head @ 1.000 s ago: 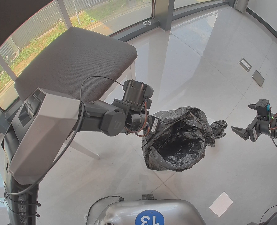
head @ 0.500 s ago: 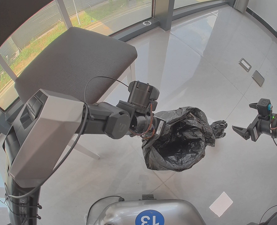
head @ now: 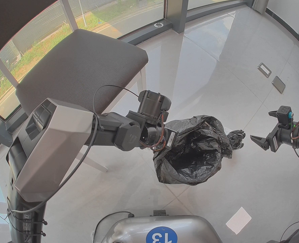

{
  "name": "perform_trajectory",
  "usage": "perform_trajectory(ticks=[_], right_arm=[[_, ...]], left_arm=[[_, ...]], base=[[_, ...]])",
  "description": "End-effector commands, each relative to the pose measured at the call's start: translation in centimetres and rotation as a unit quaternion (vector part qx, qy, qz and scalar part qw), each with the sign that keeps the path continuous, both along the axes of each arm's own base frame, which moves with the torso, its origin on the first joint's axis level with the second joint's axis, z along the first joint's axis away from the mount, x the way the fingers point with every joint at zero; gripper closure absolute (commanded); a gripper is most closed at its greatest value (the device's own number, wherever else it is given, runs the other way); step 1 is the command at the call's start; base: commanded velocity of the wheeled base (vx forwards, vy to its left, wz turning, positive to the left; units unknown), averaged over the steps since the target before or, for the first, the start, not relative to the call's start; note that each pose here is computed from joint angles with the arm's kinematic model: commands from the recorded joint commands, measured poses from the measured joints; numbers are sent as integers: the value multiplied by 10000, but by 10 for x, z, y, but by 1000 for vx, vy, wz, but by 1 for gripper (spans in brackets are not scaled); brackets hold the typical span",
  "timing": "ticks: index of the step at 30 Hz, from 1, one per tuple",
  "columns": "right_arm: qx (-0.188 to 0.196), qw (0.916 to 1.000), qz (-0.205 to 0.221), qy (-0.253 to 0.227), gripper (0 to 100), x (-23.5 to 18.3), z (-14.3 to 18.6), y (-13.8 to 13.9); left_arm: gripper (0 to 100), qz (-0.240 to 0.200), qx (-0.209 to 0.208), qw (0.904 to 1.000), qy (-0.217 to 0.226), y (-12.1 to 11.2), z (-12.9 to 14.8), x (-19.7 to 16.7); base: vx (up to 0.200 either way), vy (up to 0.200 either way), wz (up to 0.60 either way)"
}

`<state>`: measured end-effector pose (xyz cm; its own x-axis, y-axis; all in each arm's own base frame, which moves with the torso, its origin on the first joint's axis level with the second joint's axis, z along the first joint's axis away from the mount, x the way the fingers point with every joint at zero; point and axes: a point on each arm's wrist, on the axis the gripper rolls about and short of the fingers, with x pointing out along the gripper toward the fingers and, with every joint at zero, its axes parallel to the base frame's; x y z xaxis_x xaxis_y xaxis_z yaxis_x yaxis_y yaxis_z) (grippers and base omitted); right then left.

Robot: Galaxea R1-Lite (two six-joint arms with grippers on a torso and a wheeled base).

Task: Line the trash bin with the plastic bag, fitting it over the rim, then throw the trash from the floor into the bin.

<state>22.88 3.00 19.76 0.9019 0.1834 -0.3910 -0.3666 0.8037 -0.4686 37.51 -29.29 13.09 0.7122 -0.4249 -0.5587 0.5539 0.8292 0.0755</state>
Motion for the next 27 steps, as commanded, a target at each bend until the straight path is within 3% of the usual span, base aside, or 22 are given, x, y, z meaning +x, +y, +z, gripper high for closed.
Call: perform_trajectory(ticks=[1,9,15,27], right_arm=[[-3,10000,2,18,0,1,-1,0],[-6,10000,2,41,0,2,-2,0],[-7,10000,2,49,0,2,-2,0],[-22,10000,15,77,0,1,-4,0]], left_arm=[[100,45,10,10000,19,1,-3,3],[100,232,-30,9997,-20,6,-1,7],[100,660,-555,9962,-105,10,17,16],[100,1056,-599,9924,-191,31,22,31]], base=[[0,0,0],[0,0,0],[0,0,0],[0,0,0]])
